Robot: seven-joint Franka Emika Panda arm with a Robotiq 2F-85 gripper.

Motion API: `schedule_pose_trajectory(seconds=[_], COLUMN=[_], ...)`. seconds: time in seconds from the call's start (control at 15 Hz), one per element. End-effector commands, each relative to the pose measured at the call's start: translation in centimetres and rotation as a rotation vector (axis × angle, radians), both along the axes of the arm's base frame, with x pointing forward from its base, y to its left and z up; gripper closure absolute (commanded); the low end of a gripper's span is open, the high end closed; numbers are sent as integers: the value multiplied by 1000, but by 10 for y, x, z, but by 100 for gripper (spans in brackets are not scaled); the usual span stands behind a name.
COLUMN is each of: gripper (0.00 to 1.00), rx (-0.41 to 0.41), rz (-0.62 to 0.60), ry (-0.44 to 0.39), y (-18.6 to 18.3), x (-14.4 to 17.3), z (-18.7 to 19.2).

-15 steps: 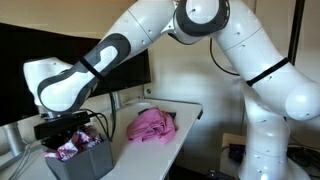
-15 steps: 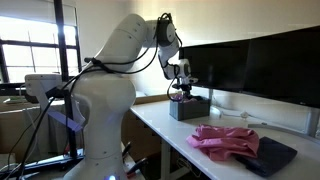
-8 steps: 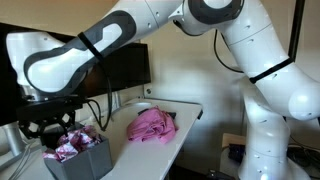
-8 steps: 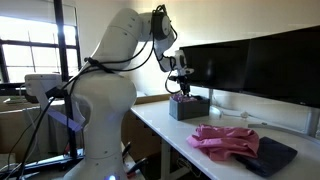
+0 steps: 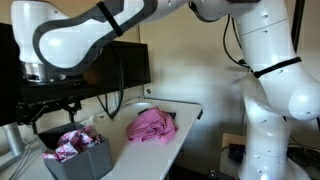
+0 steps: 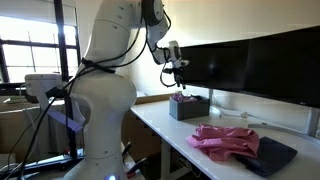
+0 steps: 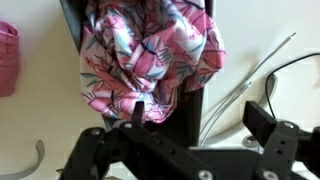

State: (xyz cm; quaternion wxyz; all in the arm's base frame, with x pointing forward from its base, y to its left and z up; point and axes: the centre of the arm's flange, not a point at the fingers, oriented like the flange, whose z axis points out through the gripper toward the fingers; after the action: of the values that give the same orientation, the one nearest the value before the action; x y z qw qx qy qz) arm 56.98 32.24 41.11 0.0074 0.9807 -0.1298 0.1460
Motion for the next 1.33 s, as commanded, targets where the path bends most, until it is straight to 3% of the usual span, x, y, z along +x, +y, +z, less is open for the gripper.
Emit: schedule_pose_trajectory(seconds=[0.0, 0.4, 0.47, 0.53, 1.07, 1.27], gripper=[0, 0, 25, 26, 80, 92], rx=[14, 40, 45, 40, 37, 53], rz=[36, 31, 15, 3, -26, -44], ry=[50, 166, 172, 172, 169, 144], y=[-28, -43, -43, -42, -37, -37], x=[-28, -37, -38, -39, -42, -37], z=[-12, -54, -61, -66, -67, -55])
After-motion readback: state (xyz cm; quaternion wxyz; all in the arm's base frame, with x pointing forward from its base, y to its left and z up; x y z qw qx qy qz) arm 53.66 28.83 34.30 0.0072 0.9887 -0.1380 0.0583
